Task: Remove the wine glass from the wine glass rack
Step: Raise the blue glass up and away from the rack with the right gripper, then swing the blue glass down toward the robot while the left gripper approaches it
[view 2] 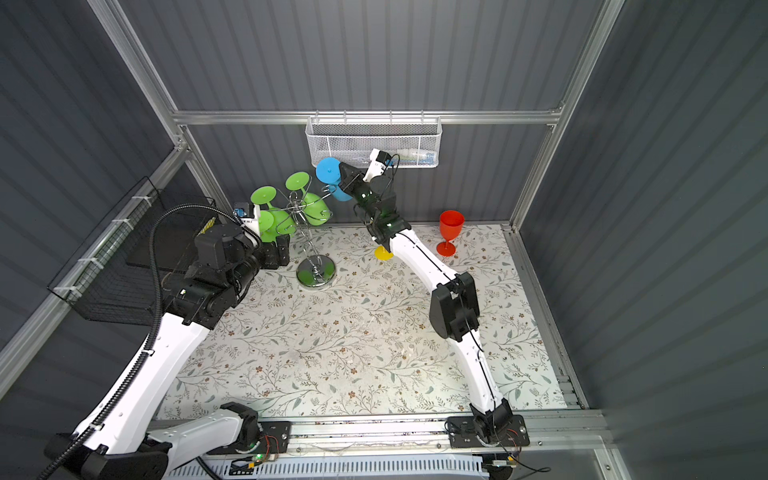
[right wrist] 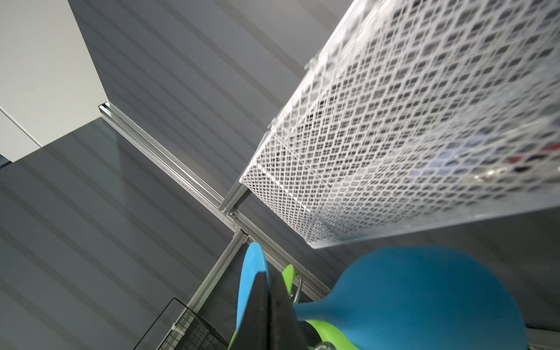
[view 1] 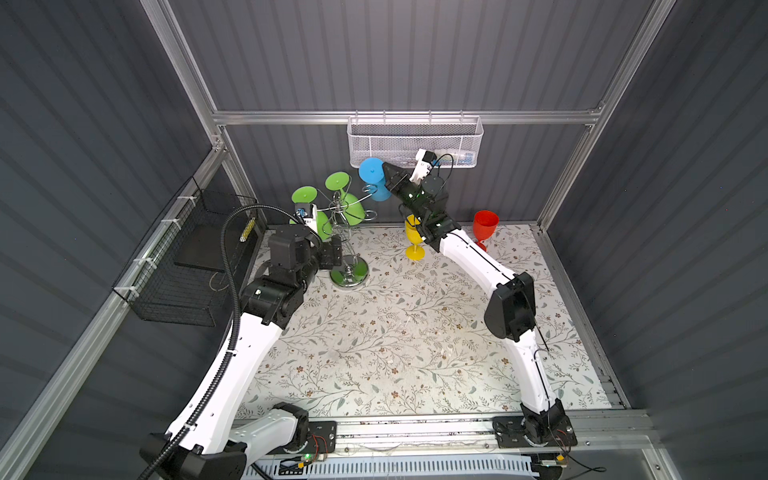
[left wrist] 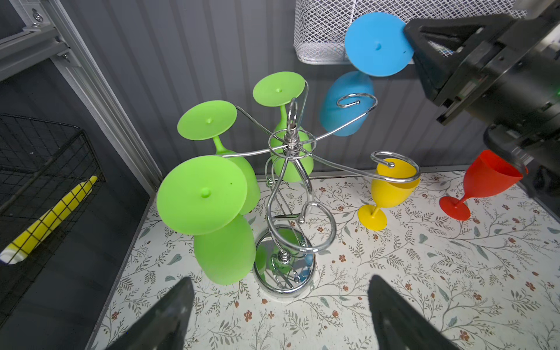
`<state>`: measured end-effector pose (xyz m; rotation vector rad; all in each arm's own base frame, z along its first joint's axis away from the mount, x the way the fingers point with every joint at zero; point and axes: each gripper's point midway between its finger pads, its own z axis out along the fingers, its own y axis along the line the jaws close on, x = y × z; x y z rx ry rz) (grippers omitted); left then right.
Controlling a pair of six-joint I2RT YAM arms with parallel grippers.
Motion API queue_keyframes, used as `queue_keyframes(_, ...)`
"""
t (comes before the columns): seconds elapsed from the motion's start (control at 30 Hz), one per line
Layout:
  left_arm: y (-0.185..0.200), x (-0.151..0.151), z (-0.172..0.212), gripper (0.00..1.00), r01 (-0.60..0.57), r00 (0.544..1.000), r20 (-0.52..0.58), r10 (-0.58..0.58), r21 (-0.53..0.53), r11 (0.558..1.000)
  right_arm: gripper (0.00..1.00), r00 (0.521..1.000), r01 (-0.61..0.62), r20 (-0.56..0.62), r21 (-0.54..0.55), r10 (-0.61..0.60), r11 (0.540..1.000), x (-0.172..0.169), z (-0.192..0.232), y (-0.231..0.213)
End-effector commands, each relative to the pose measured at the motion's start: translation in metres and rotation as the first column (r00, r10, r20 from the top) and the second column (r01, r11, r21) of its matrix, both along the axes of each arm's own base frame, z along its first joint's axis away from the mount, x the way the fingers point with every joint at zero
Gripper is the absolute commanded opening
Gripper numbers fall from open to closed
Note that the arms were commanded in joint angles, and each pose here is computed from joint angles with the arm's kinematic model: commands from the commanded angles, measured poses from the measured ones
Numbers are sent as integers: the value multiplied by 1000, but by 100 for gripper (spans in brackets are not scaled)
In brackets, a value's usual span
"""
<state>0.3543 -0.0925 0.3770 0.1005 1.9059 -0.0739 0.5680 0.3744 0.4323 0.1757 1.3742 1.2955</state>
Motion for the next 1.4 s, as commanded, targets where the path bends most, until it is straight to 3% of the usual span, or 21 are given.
queue_keyframes(0.0,-1,4,-1,90,4,1000,4,-4,-10,1000,0,996,12,90,18,-13,1000,-15,35,-9)
queue_keyframes(0.67,-13,5,-8,90,55,998,-20,-55,-40,998,0,983,119,156,-136,-97,984,-66,33,-77)
queue_keyframes(0.93,-29,3,-6,89,113,993,-28,-118,-135,984,0,974,128,218,-310,-61,942,-139,8,-102)
queue_keyframes(1.13,-45,-6,7,88,143,989,-13,-149,-226,964,0,966,134,257,-488,-4,862,-208,-33,-108)
queue_keyframes(1.37,-59,-31,18,84,136,985,-50,-165,-361,923,0,950,135,304,-593,65,794,-278,-63,-119)
